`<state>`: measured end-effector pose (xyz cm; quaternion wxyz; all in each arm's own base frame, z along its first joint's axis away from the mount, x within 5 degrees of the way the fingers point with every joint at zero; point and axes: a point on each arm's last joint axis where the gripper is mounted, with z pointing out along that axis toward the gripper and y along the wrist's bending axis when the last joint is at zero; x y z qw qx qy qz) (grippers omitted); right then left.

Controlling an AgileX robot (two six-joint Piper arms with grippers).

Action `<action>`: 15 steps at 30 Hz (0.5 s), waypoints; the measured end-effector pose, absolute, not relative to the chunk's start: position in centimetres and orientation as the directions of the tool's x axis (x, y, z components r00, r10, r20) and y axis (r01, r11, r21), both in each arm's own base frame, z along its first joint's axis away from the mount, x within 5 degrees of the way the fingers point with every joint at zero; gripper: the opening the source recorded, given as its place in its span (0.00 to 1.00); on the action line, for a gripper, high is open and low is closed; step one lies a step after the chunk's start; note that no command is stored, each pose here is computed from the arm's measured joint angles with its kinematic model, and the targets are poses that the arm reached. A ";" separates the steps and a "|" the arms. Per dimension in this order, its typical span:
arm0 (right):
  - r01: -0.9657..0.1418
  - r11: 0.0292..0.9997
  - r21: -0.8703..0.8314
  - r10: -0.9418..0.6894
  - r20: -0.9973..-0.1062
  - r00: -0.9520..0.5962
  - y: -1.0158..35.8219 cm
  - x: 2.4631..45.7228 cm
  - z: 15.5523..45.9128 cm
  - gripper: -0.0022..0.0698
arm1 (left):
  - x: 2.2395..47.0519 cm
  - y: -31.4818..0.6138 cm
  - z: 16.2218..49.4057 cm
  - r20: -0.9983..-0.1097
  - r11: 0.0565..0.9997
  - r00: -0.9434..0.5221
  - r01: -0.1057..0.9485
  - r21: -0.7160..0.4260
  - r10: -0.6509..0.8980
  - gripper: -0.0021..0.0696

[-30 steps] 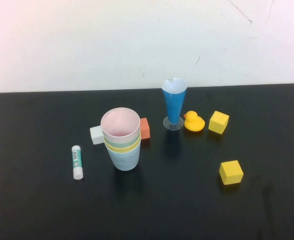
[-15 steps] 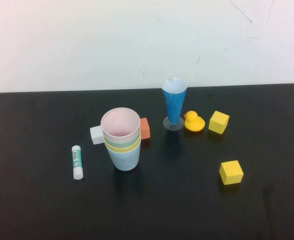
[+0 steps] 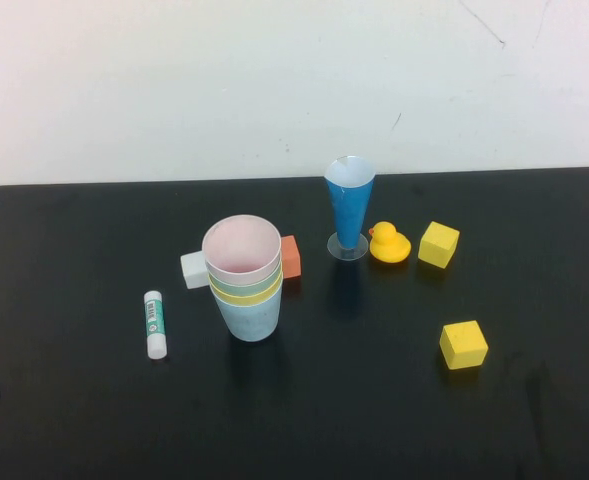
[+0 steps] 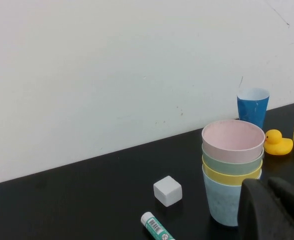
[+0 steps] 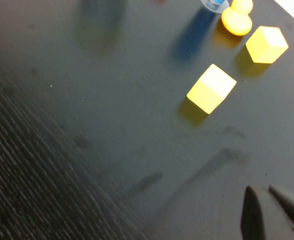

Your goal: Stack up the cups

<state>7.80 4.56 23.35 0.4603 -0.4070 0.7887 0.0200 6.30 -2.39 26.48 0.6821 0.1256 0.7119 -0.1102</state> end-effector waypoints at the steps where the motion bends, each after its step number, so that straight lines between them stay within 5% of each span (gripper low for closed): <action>1: -0.660 0.668 -0.343 -0.624 -0.742 -0.245 4.6 7.8 23.4 0.03 | 6.3 -2.4 26.4 -0.999 0.944 -0.038 0.328 0.014 0.028 0.03; 8: -0.659 0.668 -0.345 -0.625 -0.742 -0.245 4.5 7.8 23.4 0.03 | 6.4 -1.7 24.4 -0.996 0.966 0.008 0.243 0.092 0.093 0.03; 15: -0.659 0.668 -0.345 -0.625 -0.742 -0.245 4.5 7.8 23.4 0.03 | 5.9 -1.3 19.6 -0.996 0.978 -0.084 0.203 -0.053 -0.036 0.03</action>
